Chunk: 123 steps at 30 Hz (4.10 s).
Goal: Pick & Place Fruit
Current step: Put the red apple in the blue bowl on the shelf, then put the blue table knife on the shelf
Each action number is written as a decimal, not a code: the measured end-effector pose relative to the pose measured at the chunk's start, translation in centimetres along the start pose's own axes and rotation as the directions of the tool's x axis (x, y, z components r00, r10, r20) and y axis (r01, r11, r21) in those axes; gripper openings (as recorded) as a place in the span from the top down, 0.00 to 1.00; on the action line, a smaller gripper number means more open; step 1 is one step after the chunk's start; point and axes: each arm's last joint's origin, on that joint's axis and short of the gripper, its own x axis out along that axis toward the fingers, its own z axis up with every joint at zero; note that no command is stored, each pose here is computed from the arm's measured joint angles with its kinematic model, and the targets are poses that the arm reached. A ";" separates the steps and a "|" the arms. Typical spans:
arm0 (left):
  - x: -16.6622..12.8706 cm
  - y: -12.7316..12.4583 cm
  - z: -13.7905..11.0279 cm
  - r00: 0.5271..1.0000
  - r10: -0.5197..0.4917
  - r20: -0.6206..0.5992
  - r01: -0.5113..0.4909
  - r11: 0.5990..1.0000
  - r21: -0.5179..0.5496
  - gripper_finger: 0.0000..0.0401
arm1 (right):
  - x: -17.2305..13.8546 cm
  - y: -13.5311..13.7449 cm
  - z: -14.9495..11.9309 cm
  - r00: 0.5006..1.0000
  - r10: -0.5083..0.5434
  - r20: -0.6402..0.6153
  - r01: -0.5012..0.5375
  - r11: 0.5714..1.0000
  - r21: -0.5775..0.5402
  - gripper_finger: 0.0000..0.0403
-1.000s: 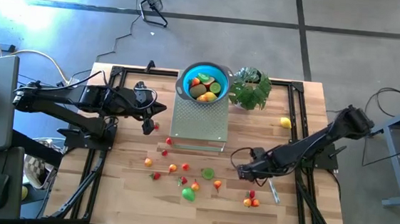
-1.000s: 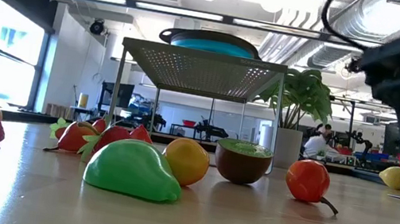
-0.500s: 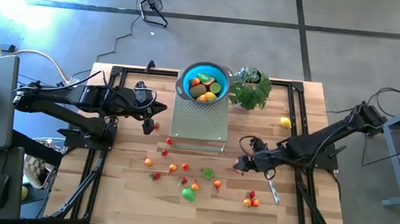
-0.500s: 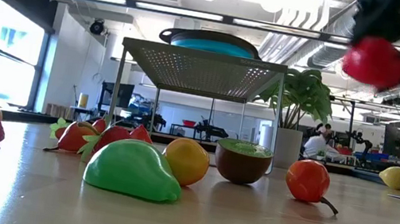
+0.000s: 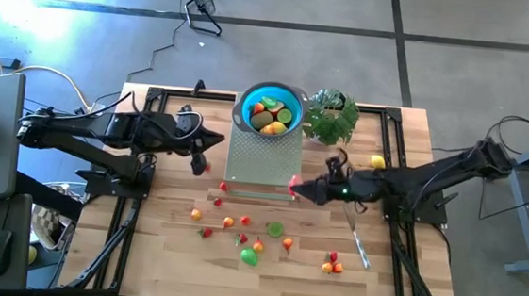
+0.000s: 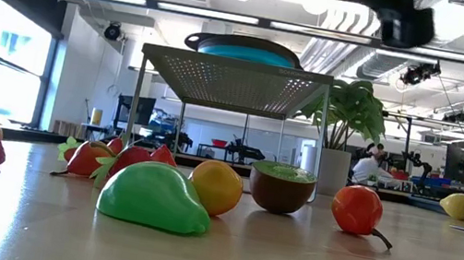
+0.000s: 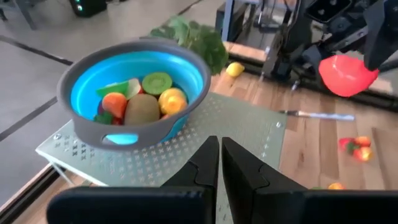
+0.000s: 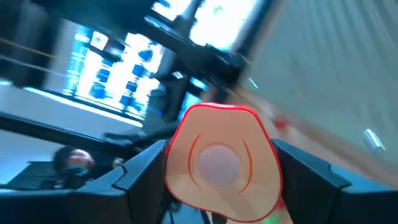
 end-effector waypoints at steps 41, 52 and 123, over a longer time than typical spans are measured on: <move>-0.2 0.4 1.2 0.966 0.207 0.151 -0.201 0.978 -0.057 0.97 | 5.8 2.3 16.2 0.910 -0.164 0.380 0.370 0.735 -0.568 0.37; -0.2 0.6 1.2 0.953 0.259 0.157 -0.260 0.966 -0.015 0.97 | 9.6 -2.3 16.9 0.902 -0.295 0.314 0.429 0.677 -0.597 0.37; -0.2 0.6 1.0 0.961 0.244 0.134 -0.249 0.968 0.026 0.97 | -6.2 -0.9 10.5 0.568 -0.812 -0.138 0.574 0.510 -0.640 0.34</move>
